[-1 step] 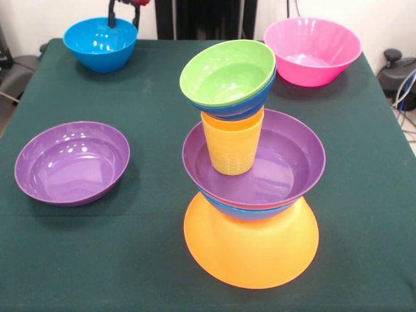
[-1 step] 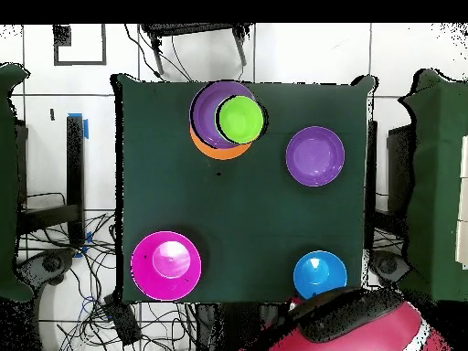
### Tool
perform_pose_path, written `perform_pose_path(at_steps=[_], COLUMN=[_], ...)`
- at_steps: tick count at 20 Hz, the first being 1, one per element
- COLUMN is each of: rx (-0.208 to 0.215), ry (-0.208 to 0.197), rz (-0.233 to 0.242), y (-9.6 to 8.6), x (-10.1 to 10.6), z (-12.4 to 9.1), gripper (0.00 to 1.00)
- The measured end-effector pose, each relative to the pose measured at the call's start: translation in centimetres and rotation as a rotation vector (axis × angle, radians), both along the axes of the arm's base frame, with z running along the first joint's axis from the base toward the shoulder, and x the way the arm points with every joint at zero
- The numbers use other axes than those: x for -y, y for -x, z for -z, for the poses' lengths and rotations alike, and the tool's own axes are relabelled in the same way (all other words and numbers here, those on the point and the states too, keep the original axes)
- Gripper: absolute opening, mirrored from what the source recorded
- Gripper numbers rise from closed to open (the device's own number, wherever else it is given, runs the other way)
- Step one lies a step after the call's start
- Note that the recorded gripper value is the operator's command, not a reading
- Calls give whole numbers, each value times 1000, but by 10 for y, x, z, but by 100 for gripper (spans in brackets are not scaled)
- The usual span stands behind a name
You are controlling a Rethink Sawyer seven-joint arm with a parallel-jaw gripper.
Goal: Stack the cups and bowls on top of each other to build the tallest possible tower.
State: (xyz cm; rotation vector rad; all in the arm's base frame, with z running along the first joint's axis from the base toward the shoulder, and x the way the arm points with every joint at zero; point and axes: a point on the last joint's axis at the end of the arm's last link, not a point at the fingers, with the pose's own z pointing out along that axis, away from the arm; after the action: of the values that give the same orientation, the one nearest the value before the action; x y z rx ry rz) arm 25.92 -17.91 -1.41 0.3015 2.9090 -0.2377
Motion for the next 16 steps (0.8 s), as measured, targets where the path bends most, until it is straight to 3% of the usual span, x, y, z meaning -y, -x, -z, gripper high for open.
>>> perform_pose_path(at_steps=[16], rx=[-1], ry=[-12], rz=[-42], y=[-17], x=[-8], z=[-4], gripper=[100])
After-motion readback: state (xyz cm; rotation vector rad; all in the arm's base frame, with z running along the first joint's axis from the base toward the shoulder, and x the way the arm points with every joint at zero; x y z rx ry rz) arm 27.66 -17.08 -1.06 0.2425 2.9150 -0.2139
